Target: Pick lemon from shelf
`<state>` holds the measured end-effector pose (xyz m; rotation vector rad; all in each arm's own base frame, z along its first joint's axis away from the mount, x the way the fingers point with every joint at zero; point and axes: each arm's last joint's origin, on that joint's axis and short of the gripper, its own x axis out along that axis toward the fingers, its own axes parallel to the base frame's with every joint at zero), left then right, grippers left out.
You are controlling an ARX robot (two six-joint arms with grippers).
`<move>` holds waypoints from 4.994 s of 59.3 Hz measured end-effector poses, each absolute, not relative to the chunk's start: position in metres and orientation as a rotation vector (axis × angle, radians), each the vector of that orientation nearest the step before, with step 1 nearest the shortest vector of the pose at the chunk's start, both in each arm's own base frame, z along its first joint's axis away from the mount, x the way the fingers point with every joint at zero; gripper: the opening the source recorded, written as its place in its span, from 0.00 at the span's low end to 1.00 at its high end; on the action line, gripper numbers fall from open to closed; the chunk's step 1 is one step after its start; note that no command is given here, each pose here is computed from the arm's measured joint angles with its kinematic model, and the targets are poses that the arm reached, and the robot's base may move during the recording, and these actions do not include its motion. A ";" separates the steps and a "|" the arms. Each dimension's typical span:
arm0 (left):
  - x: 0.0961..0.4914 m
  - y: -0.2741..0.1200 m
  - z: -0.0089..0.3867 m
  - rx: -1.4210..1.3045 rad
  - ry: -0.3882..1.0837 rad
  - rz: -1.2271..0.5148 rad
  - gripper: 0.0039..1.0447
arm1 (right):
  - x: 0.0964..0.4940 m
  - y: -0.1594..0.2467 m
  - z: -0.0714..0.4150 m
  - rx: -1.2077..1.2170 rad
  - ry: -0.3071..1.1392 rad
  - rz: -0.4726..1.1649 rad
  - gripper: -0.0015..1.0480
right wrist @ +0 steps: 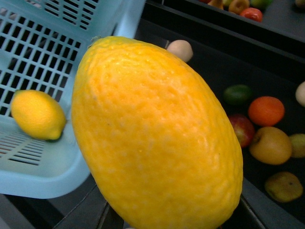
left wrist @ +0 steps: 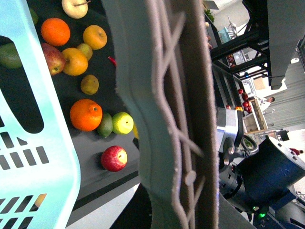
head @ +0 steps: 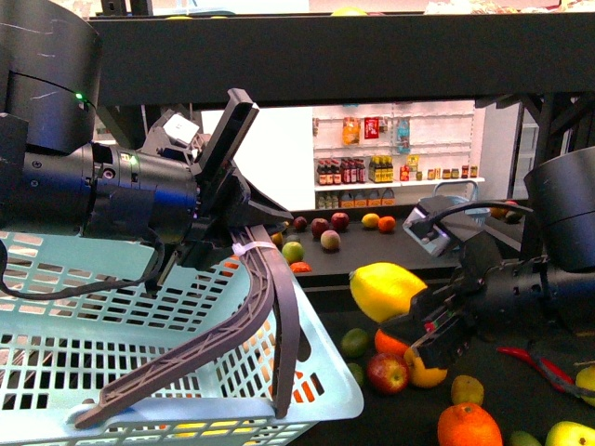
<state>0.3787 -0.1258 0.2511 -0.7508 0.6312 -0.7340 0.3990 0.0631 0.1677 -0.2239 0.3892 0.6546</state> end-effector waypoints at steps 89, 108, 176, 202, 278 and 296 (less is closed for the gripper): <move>0.379 -0.125 0.251 -0.740 0.623 -0.726 0.07 | 0.375 0.128 0.129 -0.349 0.470 0.807 0.85; 0.379 -0.126 0.251 -0.745 0.628 -0.732 0.07 | 0.374 0.128 0.134 -0.334 0.460 0.816 0.93; 0.379 -0.126 0.251 -0.752 0.632 -0.732 0.07 | 0.207 -0.018 0.228 0.009 0.177 0.140 0.89; 0.379 -0.126 0.250 -0.752 0.632 -0.731 0.07 | 0.130 0.000 0.191 -0.013 0.009 0.000 0.07; 0.379 -0.126 0.250 -0.754 0.636 -0.730 0.07 | 0.097 0.000 0.168 -0.011 -0.011 -0.002 0.03; 0.379 -0.126 0.250 -0.752 0.635 -0.733 0.07 | 0.097 0.000 0.168 -0.011 -0.011 -0.002 0.31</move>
